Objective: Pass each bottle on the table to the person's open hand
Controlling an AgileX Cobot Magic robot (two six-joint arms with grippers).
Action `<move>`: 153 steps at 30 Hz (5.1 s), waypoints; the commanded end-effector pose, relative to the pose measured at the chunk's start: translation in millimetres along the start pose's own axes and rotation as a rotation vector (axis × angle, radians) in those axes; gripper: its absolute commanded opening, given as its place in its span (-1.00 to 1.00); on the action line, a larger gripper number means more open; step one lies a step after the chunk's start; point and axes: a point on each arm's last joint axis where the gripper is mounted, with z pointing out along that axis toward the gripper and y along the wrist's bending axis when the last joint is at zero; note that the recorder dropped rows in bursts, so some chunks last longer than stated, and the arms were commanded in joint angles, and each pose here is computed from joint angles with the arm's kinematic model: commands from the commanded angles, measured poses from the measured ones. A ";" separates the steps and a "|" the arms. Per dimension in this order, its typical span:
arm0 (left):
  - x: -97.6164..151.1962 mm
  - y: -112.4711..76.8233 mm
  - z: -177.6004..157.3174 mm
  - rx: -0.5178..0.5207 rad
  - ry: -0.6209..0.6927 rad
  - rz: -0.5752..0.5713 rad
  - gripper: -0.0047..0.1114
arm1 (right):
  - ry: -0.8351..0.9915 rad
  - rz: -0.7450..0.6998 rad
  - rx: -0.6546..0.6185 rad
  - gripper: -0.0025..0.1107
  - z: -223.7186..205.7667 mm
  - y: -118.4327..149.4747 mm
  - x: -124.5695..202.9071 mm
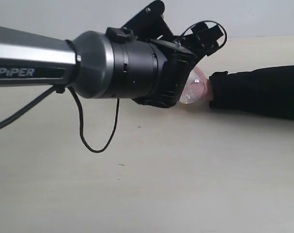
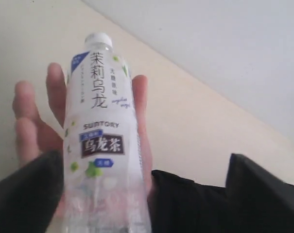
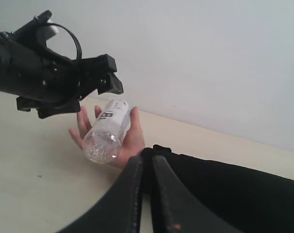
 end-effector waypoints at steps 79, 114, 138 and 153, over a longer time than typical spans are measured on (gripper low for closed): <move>4.6 -4.8 -188.8 0.250 -0.294 0.755 -0.90 | -0.038 0.005 0.006 -0.81 -1.6 -0.6 -4.6; -13.2 73.5 -222.9 0.508 -0.242 0.839 -0.90 | -0.038 0.005 0.006 -0.81 -1.6 -0.6 -4.6; -111.4 239.5 -307.8 0.425 -0.447 0.474 -0.90 | -0.038 -0.002 0.007 -0.81 -1.6 -0.7 -4.6; -93.3 259.4 -308.8 0.419 -0.492 0.429 -0.90 | -0.038 -0.001 0.006 -0.81 -1.6 -0.6 -4.6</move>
